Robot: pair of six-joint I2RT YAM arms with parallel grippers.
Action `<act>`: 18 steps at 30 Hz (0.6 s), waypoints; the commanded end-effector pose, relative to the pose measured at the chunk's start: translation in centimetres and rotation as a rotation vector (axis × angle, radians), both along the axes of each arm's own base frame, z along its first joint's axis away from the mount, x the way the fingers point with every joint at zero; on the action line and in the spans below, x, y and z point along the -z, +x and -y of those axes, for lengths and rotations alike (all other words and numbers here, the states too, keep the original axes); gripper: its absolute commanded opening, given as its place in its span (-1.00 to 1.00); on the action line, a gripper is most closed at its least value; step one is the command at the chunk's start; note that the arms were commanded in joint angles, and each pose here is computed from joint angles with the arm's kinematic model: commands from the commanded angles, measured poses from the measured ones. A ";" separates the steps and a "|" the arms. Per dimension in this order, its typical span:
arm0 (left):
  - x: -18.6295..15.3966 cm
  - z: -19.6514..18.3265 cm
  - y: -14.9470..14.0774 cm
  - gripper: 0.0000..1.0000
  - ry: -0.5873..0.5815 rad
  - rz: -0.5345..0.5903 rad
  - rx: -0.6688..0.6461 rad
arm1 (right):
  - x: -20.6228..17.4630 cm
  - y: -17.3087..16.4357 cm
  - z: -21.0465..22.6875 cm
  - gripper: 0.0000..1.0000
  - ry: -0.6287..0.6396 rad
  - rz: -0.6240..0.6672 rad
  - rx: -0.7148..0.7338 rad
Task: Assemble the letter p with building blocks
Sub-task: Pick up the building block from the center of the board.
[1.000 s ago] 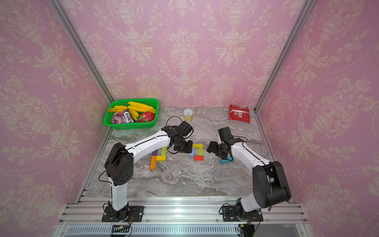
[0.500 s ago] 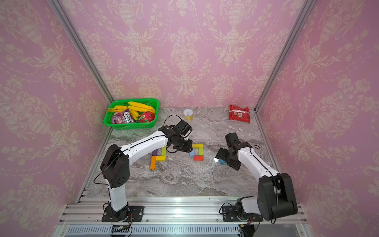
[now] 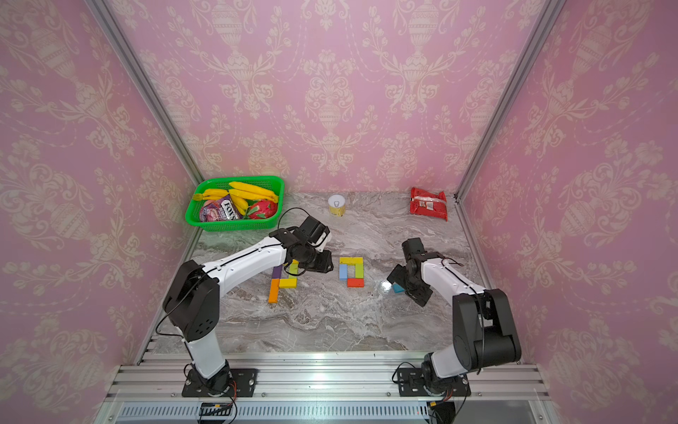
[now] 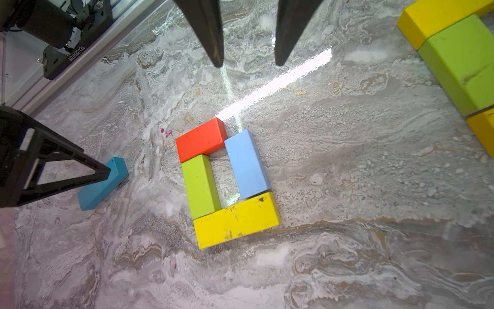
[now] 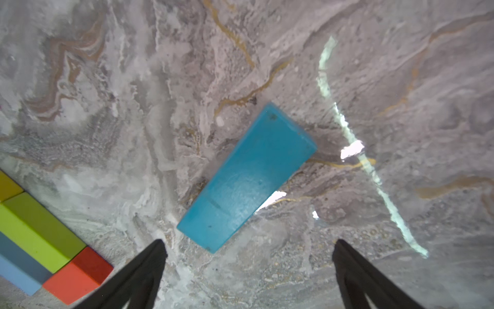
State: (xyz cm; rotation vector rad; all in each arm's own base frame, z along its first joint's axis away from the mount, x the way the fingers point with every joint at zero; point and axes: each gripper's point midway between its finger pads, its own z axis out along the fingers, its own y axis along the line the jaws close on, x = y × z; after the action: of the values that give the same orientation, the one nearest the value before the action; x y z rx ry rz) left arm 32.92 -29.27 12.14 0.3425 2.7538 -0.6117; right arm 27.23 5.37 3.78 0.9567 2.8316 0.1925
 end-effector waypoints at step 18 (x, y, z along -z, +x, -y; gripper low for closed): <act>-2.3 -0.9 1.5 -0.28 -0.024 0.081 -0.022 | 2.7 1.2 1.4 0.27 -0.040 -0.054 -0.007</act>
State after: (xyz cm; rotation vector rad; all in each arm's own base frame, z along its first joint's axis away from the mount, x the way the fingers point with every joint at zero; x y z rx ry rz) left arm 34.02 -28.94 15.14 0.3177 2.6524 -0.6579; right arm 28.59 3.91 1.98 0.9803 2.8479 0.1123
